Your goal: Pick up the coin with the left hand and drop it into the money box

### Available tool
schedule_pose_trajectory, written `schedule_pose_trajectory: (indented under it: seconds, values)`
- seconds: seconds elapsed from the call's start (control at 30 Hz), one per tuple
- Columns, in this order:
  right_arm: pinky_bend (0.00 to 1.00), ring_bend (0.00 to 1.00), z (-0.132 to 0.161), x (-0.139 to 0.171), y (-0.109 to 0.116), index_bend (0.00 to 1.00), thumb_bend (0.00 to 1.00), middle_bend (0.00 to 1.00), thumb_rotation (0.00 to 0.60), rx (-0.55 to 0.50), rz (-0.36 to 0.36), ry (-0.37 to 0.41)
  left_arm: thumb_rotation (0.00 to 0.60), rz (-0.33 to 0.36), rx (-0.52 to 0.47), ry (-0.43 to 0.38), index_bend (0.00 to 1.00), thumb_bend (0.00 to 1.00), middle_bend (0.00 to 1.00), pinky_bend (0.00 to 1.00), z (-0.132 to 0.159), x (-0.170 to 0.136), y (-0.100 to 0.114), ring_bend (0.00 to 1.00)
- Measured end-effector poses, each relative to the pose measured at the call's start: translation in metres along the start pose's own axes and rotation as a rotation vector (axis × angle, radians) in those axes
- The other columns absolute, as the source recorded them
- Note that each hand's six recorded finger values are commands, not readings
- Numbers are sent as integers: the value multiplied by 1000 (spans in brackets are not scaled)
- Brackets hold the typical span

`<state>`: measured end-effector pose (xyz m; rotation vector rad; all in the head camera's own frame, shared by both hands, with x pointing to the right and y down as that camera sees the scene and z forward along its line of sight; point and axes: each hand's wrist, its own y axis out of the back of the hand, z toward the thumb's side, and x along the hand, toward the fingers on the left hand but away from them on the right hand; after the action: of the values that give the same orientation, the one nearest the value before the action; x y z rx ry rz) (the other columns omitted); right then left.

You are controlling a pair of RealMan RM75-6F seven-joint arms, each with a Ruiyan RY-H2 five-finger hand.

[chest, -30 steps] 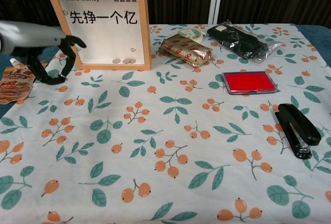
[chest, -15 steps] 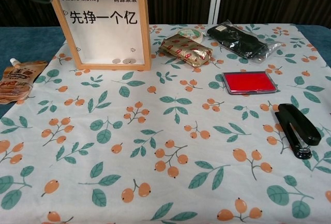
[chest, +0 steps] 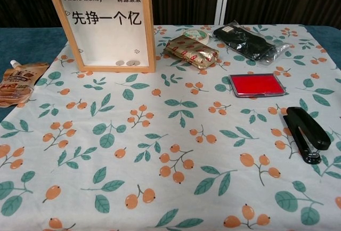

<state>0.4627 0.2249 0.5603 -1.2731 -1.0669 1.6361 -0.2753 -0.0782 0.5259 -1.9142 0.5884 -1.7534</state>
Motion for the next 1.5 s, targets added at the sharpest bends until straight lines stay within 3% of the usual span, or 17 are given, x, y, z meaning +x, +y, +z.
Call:
schedule_pose_trajectory:
  seconds: [0.37,0.6,0.8,1.13,1.5]
  values:
    - [0,0,-7,-3,-8,0,302,0,600,79,-4,-33,600,-100,-37,46,658,676,24,0,-19,43,14,0]
    - [0,0,-11,-4,-9,0,302,0,600,106,-18,-53,600,-137,-125,54,660,708,25,0,-15,63,31,0]
    - [0,0,-15,-6,-8,0,302,0,600,119,-26,-68,600,-177,-128,89,662,707,26,0,-14,78,32,0]
    - [0,0,-21,-7,-6,0,302,0,600,132,-35,-87,600,-204,-76,106,673,707,36,0,-4,96,24,0]
    - [0,0,-25,-7,-4,0,302,0,600,130,-44,-96,600,-167,-35,56,676,707,34,0,17,111,16,0]
